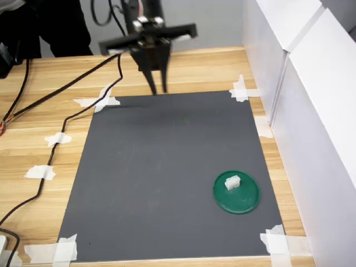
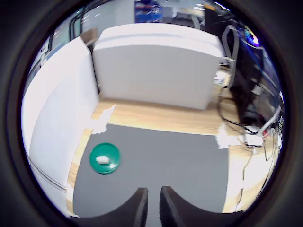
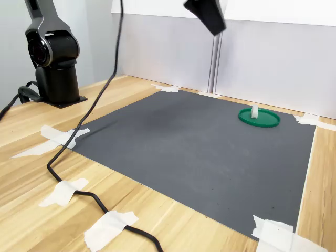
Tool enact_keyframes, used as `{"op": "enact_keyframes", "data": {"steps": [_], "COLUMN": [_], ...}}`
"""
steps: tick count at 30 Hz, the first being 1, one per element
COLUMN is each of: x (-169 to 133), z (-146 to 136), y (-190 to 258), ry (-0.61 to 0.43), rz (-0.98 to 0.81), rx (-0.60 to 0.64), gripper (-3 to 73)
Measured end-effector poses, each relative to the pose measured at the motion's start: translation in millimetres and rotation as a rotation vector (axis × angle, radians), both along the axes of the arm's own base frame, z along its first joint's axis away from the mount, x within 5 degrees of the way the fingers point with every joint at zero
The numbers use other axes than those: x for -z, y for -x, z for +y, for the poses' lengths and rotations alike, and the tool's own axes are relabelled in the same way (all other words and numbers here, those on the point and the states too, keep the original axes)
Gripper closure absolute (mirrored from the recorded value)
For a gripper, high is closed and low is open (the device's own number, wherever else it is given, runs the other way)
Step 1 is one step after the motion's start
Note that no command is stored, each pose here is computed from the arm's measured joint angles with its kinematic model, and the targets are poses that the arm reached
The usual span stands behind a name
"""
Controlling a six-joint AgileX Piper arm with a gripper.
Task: Grasp a white terminal and put it on the green lid.
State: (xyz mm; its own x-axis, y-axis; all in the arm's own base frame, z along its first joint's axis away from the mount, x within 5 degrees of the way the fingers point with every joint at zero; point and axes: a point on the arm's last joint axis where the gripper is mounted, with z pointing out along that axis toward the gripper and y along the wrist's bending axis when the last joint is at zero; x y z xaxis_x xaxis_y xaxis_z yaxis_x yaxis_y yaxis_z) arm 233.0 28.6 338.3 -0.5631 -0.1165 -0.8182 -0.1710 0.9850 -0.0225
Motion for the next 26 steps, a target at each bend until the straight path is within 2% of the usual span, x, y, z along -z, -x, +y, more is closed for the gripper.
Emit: {"op": "enact_keyframes", "data": {"steps": [4,11,19,26], "x": [11.5,52.1,93.8,100.4], "z": [-20.5,-24.1,-24.8,-24.9], "y": [57.3,151.1,182.9,189.8], "ry": [0.015,0.001,0.0,-0.003], "rz": [-0.129,-0.387,-0.482,-0.511], "rx": [0.072,0.085,0.084,0.083], "gripper": [61.9,62.0,62.0,62.0]}}
